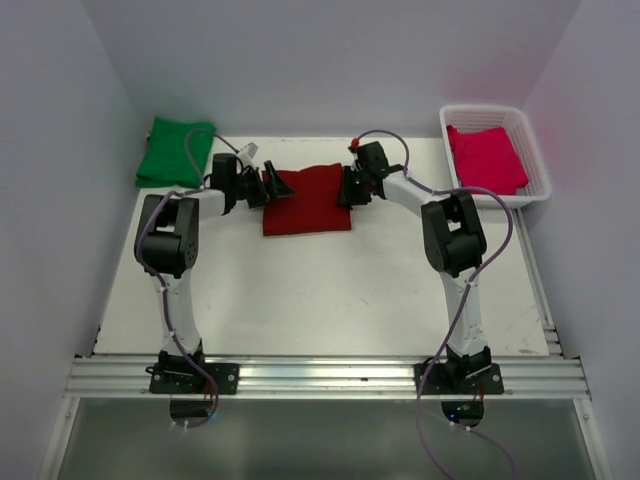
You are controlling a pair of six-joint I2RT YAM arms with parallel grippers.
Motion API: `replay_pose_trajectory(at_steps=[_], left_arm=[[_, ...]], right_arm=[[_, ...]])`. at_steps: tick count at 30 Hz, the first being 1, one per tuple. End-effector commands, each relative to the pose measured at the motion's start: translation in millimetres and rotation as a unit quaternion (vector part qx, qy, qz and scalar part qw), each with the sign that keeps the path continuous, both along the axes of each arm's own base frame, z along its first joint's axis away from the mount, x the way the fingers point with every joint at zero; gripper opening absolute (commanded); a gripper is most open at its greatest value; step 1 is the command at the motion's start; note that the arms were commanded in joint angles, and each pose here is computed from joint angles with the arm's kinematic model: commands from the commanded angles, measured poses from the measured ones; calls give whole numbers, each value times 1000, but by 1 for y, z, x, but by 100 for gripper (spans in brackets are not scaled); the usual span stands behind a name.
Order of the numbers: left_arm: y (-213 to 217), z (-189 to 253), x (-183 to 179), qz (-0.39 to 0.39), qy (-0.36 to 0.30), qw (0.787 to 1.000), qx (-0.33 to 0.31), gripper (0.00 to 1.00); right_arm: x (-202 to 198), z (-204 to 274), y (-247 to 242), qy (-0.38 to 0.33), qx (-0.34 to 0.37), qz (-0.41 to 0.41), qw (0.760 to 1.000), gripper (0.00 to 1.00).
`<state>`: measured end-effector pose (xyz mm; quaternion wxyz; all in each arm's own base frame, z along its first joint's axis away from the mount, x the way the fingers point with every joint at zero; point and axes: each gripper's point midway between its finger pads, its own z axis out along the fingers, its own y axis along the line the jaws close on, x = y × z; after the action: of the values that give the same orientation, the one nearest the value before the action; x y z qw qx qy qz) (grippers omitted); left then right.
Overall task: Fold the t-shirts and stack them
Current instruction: Put the neatly folded tshirt into the corner of the board with the left arm
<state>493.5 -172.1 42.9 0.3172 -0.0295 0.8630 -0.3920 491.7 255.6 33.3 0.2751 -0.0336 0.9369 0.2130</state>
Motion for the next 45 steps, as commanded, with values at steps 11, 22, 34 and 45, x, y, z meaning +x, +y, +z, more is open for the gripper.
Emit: replay_pose_trajectory(at_steps=[11, 22, 34, 45], left_arm=[[21, -85, -62, 48, 197, 968, 146, 100], [-14, -99, -56, 8, 207, 974, 86, 98], [-47, -92, -53, -31, 180, 983, 19, 0], [-55, 3, -33, -17, 47, 998, -48, 0]], right_arm=[[-1, -8, -8, 10, -15, -9, 1000, 31], [-2, -9, -6, 12, -12, -5, 1000, 26], [-4, -10, -7, 15, -11, -2, 1000, 23], [-11, 19, -9, -13, -5, 13, 1000, 27]])
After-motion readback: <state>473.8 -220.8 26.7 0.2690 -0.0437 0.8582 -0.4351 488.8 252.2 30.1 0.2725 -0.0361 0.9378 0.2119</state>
